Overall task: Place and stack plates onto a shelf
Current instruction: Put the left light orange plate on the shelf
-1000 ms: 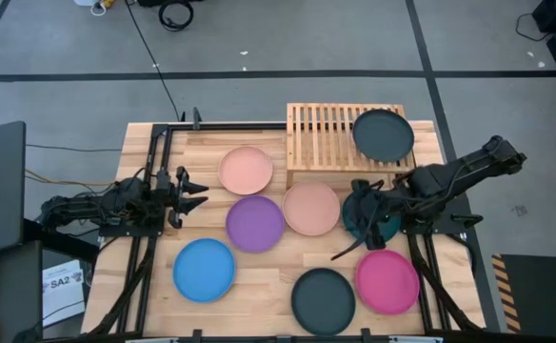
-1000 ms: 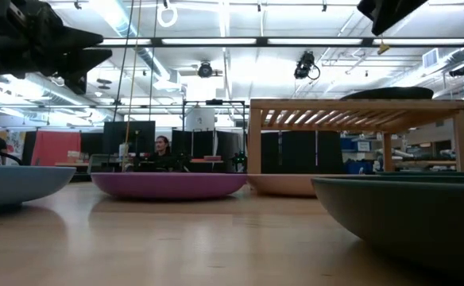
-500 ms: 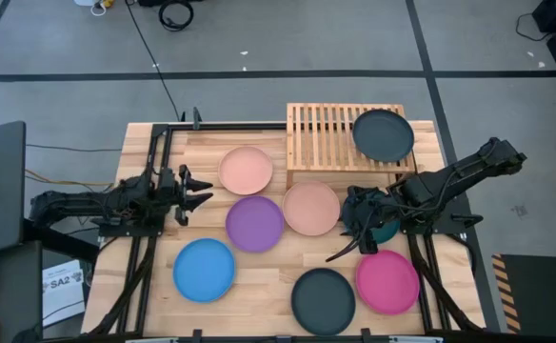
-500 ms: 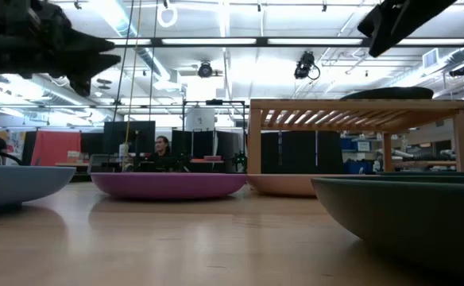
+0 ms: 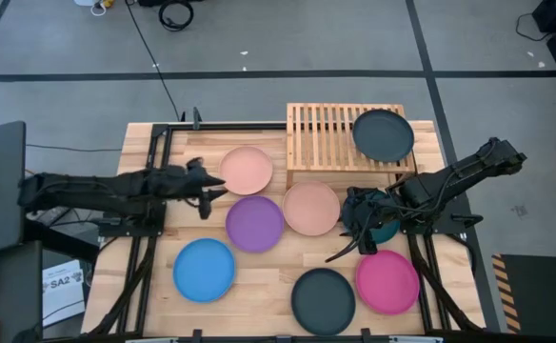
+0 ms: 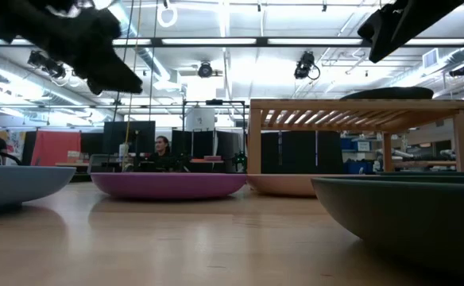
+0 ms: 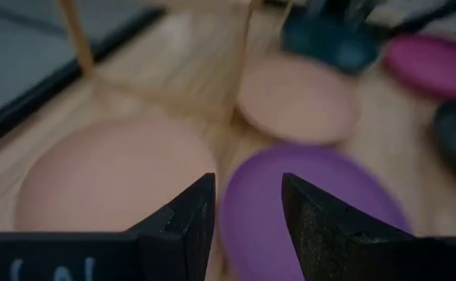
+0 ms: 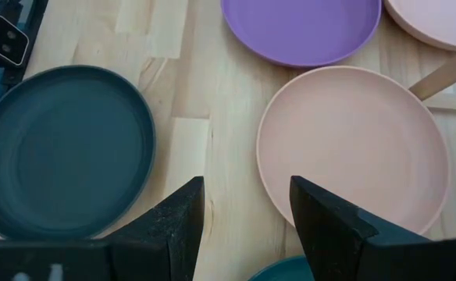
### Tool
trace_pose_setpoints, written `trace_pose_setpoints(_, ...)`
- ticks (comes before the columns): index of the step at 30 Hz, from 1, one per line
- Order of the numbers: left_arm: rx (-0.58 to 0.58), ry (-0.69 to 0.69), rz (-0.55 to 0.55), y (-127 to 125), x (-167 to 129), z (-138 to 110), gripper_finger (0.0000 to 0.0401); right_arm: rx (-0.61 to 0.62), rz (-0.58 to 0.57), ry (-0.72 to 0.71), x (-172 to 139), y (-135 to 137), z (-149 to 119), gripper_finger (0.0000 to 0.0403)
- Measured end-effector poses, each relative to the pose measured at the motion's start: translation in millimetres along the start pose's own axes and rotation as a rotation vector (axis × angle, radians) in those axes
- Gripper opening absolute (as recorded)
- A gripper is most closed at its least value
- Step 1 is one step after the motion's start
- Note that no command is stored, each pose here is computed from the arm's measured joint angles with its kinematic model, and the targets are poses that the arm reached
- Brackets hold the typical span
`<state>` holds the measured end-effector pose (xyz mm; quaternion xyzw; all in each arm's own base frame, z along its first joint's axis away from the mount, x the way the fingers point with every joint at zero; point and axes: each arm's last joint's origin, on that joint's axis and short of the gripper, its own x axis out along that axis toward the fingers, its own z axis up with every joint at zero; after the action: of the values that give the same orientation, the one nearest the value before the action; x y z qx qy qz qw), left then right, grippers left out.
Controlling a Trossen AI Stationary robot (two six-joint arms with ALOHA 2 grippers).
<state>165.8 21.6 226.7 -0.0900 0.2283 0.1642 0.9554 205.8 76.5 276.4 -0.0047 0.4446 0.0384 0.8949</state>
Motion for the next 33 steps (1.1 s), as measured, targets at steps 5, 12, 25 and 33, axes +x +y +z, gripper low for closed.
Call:
trace_pose_setpoints(5, 0.154, 0.203, 0.06, 1.5, 18.2, 13.8, 0.0155, 0.0, 0.001, -0.002, 0.0, 0.1, 0.2, 0.0195)
trace_pose_setpoints(12, 0.35, 0.347, 0.066, 3.2, 47.8, 21.0, 0.0155, 0.0, 0.001, -0.003, 0.0, 0.1, 0.3, 0.0195)
trace_pose_setpoints(25, 0.555, 0.612, 0.041, 16.4, 87.6, -7.4, 0.0155, 0.001, 0.002, -0.005, 0.0, 0.2, 0.5, 0.0193)
trace_pose_setpoints(33, 0.575, 0.705, 0.049, 26.9, 102.3, -20.4, 0.0155, 0.001, 0.002, -0.005, 0.0, 0.1, 0.5, 0.0193)
